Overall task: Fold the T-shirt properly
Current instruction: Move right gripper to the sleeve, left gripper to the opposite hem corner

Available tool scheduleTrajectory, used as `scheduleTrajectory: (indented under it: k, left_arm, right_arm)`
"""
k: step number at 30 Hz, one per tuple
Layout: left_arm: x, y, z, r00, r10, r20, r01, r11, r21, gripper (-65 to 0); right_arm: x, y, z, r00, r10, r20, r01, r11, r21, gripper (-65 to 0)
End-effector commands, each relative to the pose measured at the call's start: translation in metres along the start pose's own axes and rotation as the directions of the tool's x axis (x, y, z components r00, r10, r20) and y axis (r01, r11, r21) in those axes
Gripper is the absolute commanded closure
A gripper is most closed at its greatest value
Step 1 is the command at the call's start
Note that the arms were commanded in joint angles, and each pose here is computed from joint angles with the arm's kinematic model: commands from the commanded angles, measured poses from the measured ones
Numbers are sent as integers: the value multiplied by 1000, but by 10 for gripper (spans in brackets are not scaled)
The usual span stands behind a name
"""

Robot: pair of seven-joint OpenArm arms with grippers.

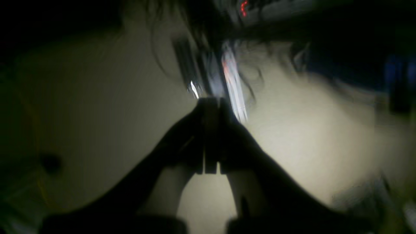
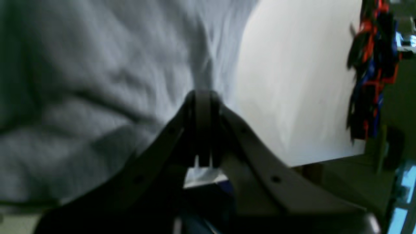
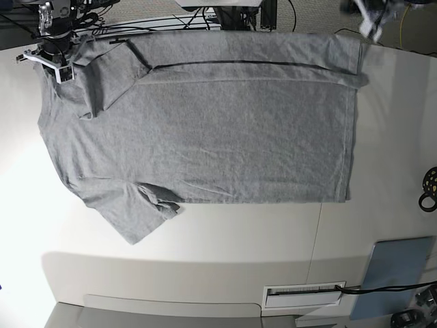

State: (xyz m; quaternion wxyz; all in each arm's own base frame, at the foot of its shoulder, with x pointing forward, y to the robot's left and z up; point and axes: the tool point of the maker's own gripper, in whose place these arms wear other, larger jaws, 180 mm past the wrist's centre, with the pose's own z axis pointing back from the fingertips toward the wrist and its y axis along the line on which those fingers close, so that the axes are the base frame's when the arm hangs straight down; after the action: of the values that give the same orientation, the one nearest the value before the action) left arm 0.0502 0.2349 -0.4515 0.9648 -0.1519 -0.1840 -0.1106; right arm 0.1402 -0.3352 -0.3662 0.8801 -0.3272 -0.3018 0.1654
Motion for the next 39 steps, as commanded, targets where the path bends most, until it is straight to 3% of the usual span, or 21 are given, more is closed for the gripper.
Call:
scheduleTrajectory:
  k: [1, 6, 11, 13, 16, 18, 26, 29, 36, 39]
  left_arm:
    - [16, 1, 10, 998, -45, 37, 45, 999, -10, 0]
    - [68, 0, 22, 983, -109, 145, 106, 994, 31, 0]
    - [114, 19, 23, 963, -101, 248, 74, 990, 117, -197]
    - [135, 27, 24, 950, -102, 294, 60, 987, 149, -225]
    - [172, 38, 29, 921, -116, 371, 50, 982, 184, -225]
    - [195, 44, 31, 900, -129, 417, 49, 979, 198, -225]
    - [268, 79, 29, 829, -77, 554, -46, 978, 204, -225]
    - [292, 88, 20, 807, -21, 591, -89, 984, 156, -225]
    - [341, 104, -14, 792, 120, 599, -180, 983, 41, -225]
    - [355, 109, -32, 827, 114, 550, -172, 984, 54, -225]
  right_arm:
    - [18, -19, 4, 998, 9, 66, -5, 997, -74, 0]
    - [55, -52, 16, 981, 79, 180, -32, 968, -250, 0]
    - [75, -58, 9, 974, 79, 214, -21, 964, -264, 0]
    - [85, -58, 5, 969, 85, 231, -25, 967, -254, -11]
    - [99, -60, 0, 965, 40, 260, 23, 972, -235, -156]
    - [107, -63, -2, 961, 4, 278, 62, 971, -229, -190]
    - [139, -81, -5, 935, -45, 353, 143, 956, -257, -190]
    - [148, -76, -10, 927, -87, 366, 169, 965, -198, -190]
    - [154, -71, -13, 919, -133, 370, 199, 969, -145, -190]
    - [153, -71, -13, 921, -134, 366, 199, 969, -145, -189]
